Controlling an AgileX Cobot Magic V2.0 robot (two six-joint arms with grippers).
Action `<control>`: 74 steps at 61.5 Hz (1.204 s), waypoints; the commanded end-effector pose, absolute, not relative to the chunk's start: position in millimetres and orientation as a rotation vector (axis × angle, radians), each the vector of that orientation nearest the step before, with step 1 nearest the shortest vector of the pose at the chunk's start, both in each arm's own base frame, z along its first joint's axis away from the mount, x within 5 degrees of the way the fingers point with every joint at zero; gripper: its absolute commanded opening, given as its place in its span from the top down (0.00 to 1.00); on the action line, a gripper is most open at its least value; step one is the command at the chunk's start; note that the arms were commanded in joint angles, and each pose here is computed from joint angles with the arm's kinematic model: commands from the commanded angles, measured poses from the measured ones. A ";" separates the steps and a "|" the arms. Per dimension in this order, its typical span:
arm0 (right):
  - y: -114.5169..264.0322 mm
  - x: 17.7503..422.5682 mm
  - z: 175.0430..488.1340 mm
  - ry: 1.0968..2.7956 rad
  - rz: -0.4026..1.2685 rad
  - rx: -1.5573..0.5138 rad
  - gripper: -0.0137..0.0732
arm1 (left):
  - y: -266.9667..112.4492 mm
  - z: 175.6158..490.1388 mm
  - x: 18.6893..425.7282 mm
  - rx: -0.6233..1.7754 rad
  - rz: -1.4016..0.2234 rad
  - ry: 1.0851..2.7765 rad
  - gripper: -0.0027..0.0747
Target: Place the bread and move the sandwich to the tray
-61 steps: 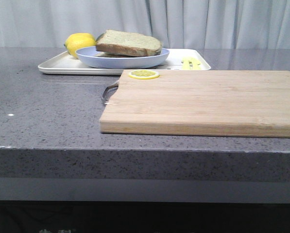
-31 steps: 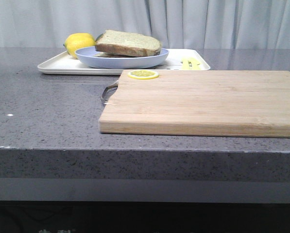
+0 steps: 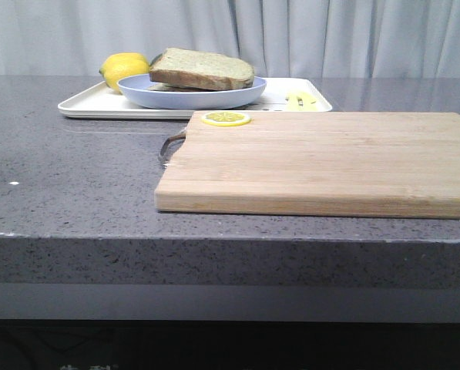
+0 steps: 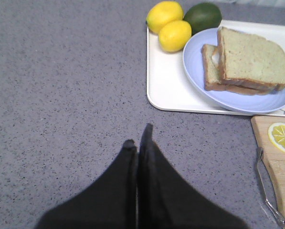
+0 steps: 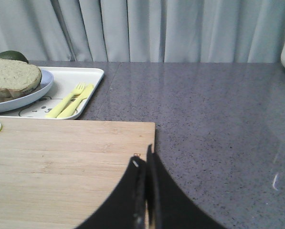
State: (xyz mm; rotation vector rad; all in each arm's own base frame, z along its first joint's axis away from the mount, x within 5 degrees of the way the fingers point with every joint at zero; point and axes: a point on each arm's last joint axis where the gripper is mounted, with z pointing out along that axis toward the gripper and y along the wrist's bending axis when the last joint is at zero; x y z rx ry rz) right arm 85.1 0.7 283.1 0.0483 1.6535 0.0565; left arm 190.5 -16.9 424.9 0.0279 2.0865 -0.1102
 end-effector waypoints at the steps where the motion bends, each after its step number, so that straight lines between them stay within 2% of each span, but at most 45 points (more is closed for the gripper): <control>1: 0.5 85.1 299.1 1.551 0.055 0.046 0.91 | -15.5 423.3 162.7 0.014 -0.135 1.855 0.99; 12: 0.5 85.1 299.1 1.551 0.055 0.046 0.91 | -10.6 379.4 110.4 0.009 -0.139 1.705 0.99; 24: 0.5 85.1 299.1 1.551 0.055 0.046 0.91 | -7.8 336.4 80.0 0.006 -0.141 1.634 0.99; 43: 0.5 85.1 299.1 1.551 0.055 0.046 0.91 | -7.2 322.5 73.8 0.005 -0.141 1.620 0.99; 74: 0.5 85.1 299.1 1.551 0.055 0.046 0.91 | -6.5 318.9 72.2 0.007 -0.131 1.595 0.99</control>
